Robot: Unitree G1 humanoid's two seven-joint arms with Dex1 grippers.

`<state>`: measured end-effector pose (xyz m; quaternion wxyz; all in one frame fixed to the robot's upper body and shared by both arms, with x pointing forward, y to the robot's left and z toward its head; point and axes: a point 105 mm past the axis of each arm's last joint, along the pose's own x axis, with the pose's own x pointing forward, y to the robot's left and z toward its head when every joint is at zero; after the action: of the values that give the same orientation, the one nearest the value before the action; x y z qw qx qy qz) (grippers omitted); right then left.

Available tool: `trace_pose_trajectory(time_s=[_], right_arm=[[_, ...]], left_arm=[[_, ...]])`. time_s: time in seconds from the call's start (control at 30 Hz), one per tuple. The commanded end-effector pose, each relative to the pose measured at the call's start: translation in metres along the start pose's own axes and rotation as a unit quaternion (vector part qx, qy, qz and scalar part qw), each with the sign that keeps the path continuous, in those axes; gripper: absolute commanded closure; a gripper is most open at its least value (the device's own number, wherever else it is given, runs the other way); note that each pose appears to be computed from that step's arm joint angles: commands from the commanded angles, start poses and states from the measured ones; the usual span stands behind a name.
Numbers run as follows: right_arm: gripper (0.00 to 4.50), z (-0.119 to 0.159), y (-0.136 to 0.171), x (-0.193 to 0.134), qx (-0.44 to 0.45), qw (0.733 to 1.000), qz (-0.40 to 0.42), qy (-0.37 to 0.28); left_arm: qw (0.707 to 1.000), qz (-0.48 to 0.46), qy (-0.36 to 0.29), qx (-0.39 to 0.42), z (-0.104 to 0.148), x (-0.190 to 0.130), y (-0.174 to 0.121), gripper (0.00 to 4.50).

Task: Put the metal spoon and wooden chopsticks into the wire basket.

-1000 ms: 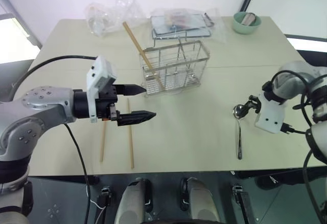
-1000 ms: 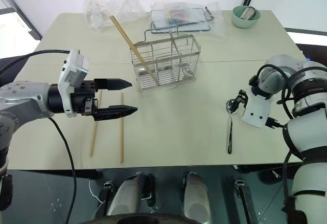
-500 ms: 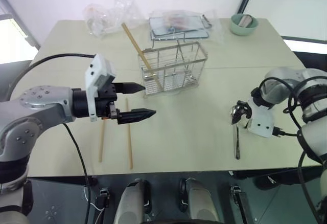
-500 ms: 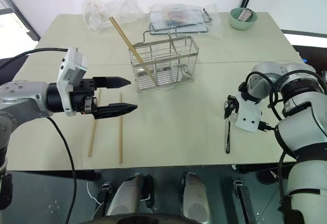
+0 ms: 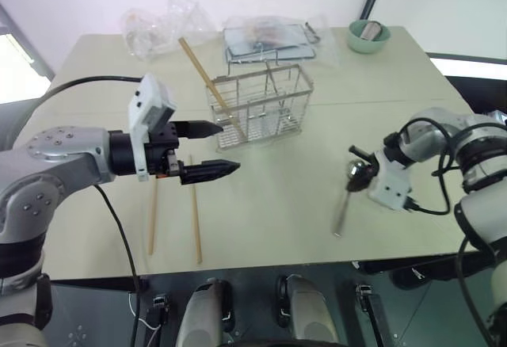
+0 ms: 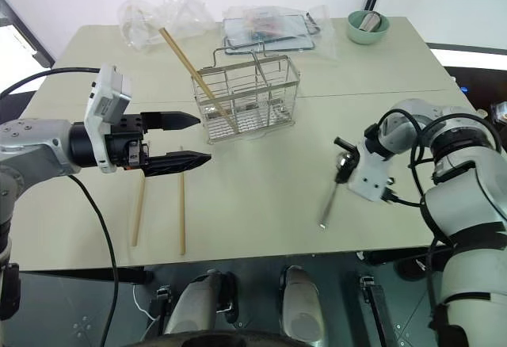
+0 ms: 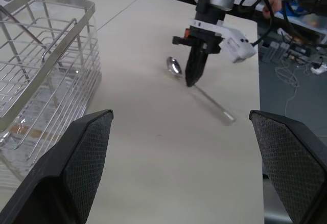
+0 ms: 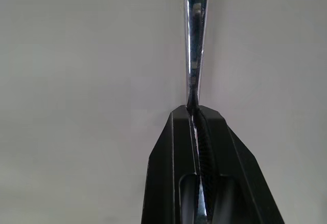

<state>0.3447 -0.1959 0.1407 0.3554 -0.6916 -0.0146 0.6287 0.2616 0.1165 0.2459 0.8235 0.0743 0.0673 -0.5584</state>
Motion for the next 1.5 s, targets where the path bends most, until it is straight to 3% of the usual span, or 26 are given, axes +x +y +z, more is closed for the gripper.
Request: trace_pose_trajectory(time_s=[0.03,0.1,0.17,0.37,0.5,0.7,0.93,1.03,1.2,1.33,1.5], right_arm=[[4.41,-0.014,-0.038,-0.04,0.146,0.978,-0.15,-0.021],[4.41,-0.016,-0.051,-0.059,0.232,0.949,-0.203,-0.072],[4.41,-0.017,-0.07,-0.084,0.316,0.901,-0.263,-0.141],[4.41,-0.012,-0.131,-0.144,0.47,0.722,-0.396,-0.317],[4.41,-0.012,-0.16,-0.144,0.496,0.666,-0.44,-0.341],[4.41,-0.016,-0.178,-0.113,0.51,0.64,-0.468,-0.332],[4.41,-0.038,-0.173,-0.084,0.545,0.598,-0.503,-0.303],[3.45,-0.042,-0.17,-0.08,0.552,0.592,-0.507,-0.296],[0.93,-0.044,-0.169,-0.084,0.556,0.587,-0.512,-0.289],[0.93,-0.043,-0.168,-0.097,0.551,0.588,-0.517,-0.29],[0.93,-0.03,-0.16,-0.148,0.525,0.601,-0.499,-0.338]], left_arm=[[0.999,0.023,-0.023,0.031,0.016,-0.01,0.007,0.0],[0.999,0.034,-0.026,0.035,0.019,-0.014,0.012,0.0],[0.998,0.045,-0.027,0.04,0.021,-0.018,0.018,0.0],[0.997,0.057,-0.027,0.054,0.028,-0.024,0.031,0.0],[0.996,0.051,-0.032,0.063,0.033,-0.021,0.033,0.0],[0.996,0.039,-0.04,0.071,0.037,-0.014,0.029,0.0],[0.995,0.042,-0.044,0.079,0.043,-0.015,0.024,0.0],[0.994,0.05,-0.046,0.081,0.046,-0.018,0.024,0.0],[0.994,0.061,-0.048,0.078,0.048,-0.021,0.025,0.0],[0.993,0.069,-0.049,0.076,0.047,-0.023,0.026,0.0],[0.982,0.166,-0.065,0.055,0.047,-0.042,0.049,0.0]])
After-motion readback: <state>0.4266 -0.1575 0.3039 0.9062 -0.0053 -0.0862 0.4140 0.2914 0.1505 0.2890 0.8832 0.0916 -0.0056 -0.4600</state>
